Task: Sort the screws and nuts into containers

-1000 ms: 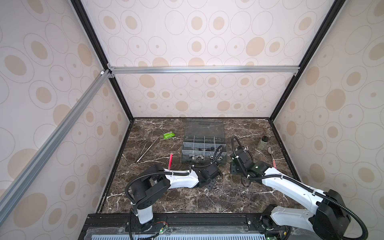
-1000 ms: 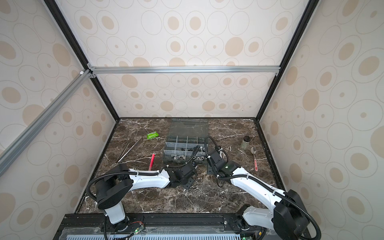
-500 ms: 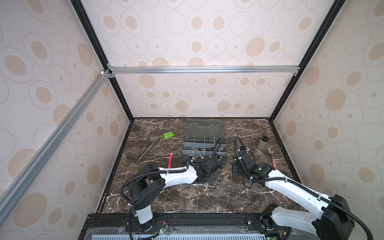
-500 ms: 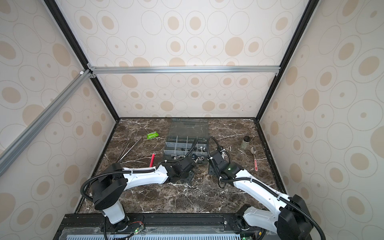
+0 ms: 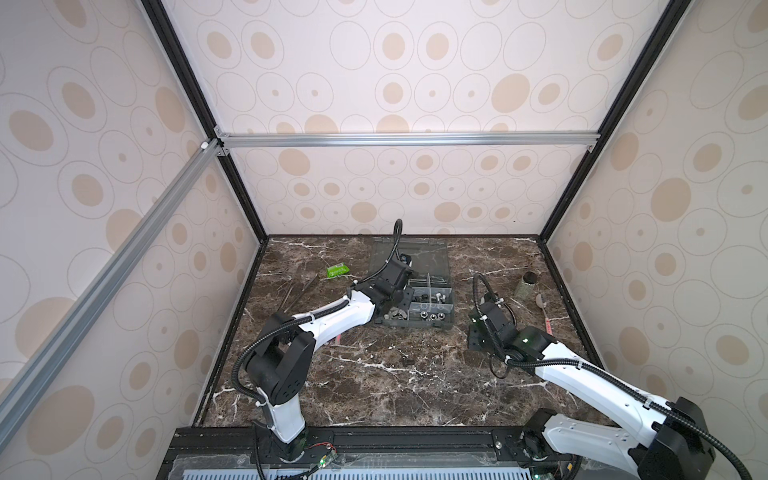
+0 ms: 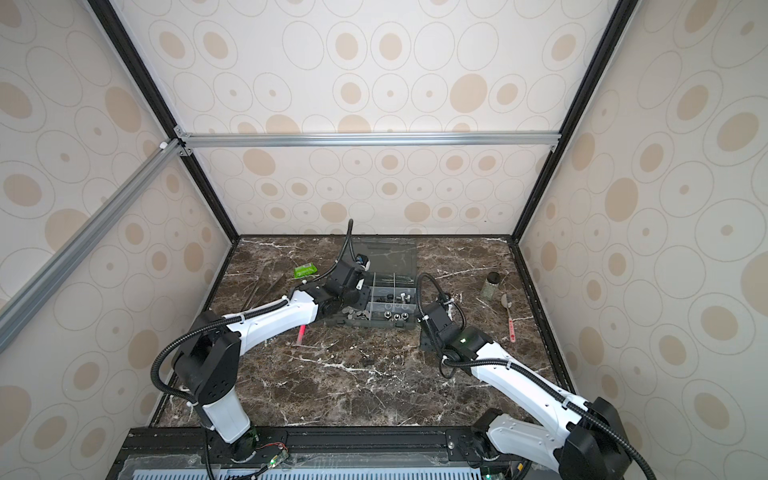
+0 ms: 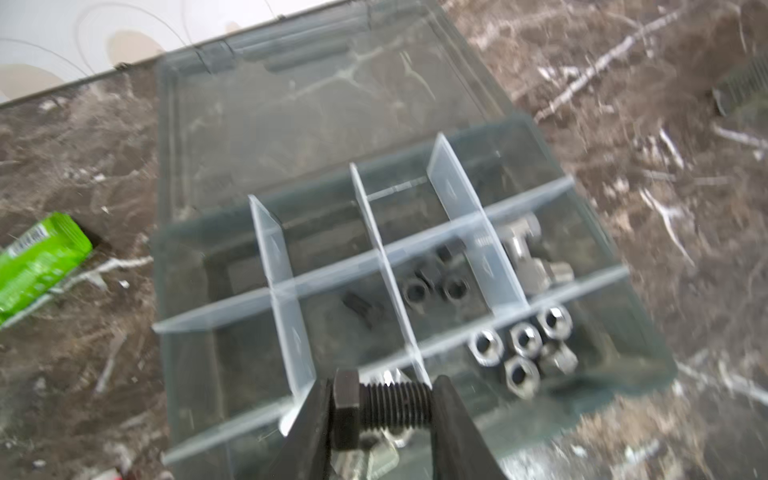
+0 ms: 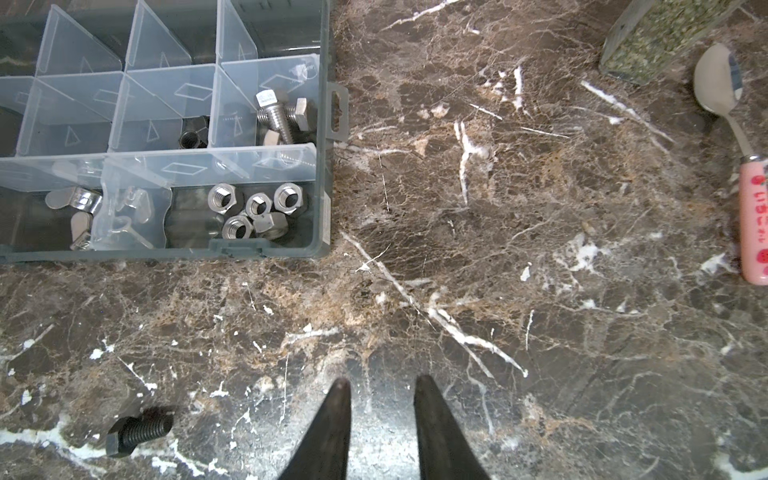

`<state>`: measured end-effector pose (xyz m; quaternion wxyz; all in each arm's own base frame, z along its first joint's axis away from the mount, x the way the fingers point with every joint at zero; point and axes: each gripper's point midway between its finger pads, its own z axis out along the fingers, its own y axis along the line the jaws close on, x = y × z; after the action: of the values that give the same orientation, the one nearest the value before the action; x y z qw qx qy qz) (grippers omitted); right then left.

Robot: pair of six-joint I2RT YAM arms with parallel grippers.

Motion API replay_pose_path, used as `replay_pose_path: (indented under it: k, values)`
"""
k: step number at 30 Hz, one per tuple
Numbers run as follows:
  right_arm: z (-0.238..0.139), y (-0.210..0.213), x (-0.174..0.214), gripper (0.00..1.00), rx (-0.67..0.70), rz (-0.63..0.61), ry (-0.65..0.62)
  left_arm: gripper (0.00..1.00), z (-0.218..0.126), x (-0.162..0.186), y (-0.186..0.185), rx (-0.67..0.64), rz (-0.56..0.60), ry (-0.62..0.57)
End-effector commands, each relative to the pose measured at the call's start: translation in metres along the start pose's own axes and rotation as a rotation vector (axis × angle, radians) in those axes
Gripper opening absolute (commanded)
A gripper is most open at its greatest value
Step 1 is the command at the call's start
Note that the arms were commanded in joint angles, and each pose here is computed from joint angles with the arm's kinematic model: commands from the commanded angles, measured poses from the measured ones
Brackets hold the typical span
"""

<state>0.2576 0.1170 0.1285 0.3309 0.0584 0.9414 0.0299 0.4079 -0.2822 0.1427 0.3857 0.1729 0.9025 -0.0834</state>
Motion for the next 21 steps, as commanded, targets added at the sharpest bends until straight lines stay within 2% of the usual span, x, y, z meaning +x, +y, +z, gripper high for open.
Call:
replay_pose_path:
  k: [1, 8, 15, 21]
  values:
    - [-0.001, -0.013, 0.007, 0.30, 0.042, 0.017, 0.009, 0.31, 0.012, -0.019, 0.004, 0.018, 0.015, -0.016]
    - [-0.002, -0.020, 0.011, 0.30, 0.055, 0.034, 0.007, 0.31, 0.036, -0.018, 0.011, 0.032, -0.013, 0.012]
    - [-0.004, -0.024, 0.013, 0.30, 0.057, 0.042, -0.004, 0.33, 0.044, -0.007, 0.013, 0.041, -0.025, 0.036]
    - [-0.006, -0.026, 0.013, 0.30, 0.059, 0.045, -0.012, 0.41, 0.044, -0.002, 0.015, 0.040, -0.038, 0.043]
